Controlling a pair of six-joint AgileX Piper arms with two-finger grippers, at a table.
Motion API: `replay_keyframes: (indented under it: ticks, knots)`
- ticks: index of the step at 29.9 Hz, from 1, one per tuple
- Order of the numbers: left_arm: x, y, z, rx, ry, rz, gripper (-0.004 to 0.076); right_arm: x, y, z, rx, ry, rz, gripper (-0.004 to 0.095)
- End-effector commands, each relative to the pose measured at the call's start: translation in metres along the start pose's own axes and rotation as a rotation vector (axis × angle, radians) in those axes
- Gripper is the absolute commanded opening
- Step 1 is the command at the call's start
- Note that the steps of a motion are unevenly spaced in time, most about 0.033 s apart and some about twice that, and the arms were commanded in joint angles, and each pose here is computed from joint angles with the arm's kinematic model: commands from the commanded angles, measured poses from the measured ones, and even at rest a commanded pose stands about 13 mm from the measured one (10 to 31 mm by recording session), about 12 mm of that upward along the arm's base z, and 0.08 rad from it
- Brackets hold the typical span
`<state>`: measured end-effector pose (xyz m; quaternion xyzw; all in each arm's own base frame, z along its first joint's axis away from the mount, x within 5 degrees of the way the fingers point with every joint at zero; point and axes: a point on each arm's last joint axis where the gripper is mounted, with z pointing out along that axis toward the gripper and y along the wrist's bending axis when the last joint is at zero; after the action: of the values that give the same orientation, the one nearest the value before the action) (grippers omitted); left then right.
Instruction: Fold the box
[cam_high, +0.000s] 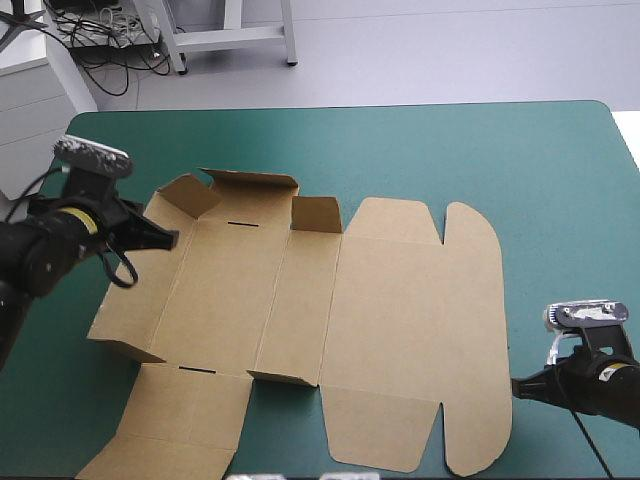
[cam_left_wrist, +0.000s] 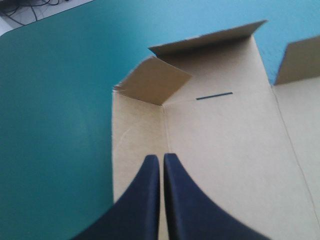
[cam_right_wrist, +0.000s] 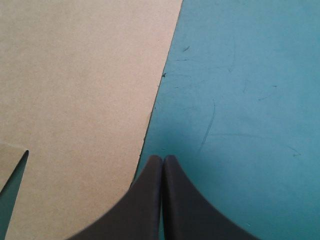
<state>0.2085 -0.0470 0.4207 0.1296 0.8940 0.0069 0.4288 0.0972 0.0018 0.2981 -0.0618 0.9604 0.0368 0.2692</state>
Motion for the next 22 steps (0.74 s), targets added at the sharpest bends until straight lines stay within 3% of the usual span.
replay_keyframes:
  ticks: [1, 7, 11, 22]
  knots:
    - [-0.033, 0.034, -0.005, -0.004, -0.068, -0.082, 0.0016, -0.003, 0.0, -0.006, 0.015, -0.083, 0.008, -0.0015]
    - [-0.028, 0.12, 0.007, 0.053, 0.051, -0.384, 0.0015, -0.003, 0.001, -0.007, 0.014, -0.092, 0.01, -0.0015]
    - [-0.008, 0.155, 0.007, 0.056, 0.099, -0.505, 0.0013, -0.003, 0.001, -0.007, 0.014, -0.094, 0.01, -0.0015]
    - [0.01, 0.178, 0.007, -0.083, 0.189, -0.495, 0.0019, -0.003, 0.001, -0.007, 0.016, -0.1, 0.01, -0.0015]
